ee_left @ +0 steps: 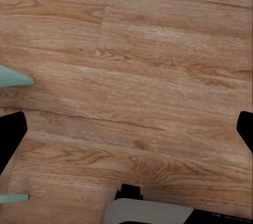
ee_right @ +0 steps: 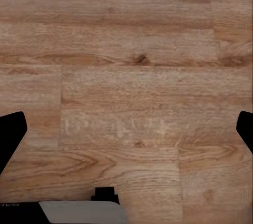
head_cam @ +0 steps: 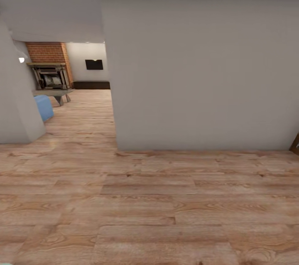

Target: Move the two storage containers from the living room to the garage. In the garage, place one container on the floor and stack the other container on top of it (either order is fine).

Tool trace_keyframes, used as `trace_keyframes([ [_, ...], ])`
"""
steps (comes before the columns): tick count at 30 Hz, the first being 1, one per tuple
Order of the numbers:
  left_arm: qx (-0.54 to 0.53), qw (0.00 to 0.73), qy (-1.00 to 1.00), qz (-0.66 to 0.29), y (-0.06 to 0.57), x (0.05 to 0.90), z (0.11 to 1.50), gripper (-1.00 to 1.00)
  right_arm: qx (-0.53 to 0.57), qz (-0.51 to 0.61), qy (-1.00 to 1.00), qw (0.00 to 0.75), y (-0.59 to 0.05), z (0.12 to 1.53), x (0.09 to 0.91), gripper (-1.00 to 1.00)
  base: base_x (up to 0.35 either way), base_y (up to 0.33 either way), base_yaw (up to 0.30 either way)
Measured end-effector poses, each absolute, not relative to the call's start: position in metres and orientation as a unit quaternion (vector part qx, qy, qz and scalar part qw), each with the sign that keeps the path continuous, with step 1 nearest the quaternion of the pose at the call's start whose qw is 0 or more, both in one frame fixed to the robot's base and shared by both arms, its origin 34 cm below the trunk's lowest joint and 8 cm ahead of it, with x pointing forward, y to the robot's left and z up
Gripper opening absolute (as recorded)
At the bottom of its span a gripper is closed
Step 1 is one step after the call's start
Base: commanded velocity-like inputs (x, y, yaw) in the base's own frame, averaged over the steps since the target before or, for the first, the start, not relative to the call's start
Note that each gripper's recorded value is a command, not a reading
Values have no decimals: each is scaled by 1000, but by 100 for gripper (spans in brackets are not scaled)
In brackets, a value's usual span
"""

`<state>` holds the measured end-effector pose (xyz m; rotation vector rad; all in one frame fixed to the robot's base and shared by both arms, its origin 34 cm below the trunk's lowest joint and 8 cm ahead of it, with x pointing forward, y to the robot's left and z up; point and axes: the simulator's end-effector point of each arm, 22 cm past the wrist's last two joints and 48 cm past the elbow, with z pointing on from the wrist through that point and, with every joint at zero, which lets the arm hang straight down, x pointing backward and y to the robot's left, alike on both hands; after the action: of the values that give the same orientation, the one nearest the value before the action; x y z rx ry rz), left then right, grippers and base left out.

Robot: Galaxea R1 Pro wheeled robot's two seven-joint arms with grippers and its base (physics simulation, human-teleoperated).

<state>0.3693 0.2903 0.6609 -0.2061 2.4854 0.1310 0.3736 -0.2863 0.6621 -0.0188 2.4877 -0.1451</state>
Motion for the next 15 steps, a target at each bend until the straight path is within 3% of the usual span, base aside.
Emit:
trace_keyframes([
  [15, -79, 316, 944, 51, 290, 369, 661, 100, -7, -55, 946, 318, -286, 662, 373, 100, 326, 0, 246],
])
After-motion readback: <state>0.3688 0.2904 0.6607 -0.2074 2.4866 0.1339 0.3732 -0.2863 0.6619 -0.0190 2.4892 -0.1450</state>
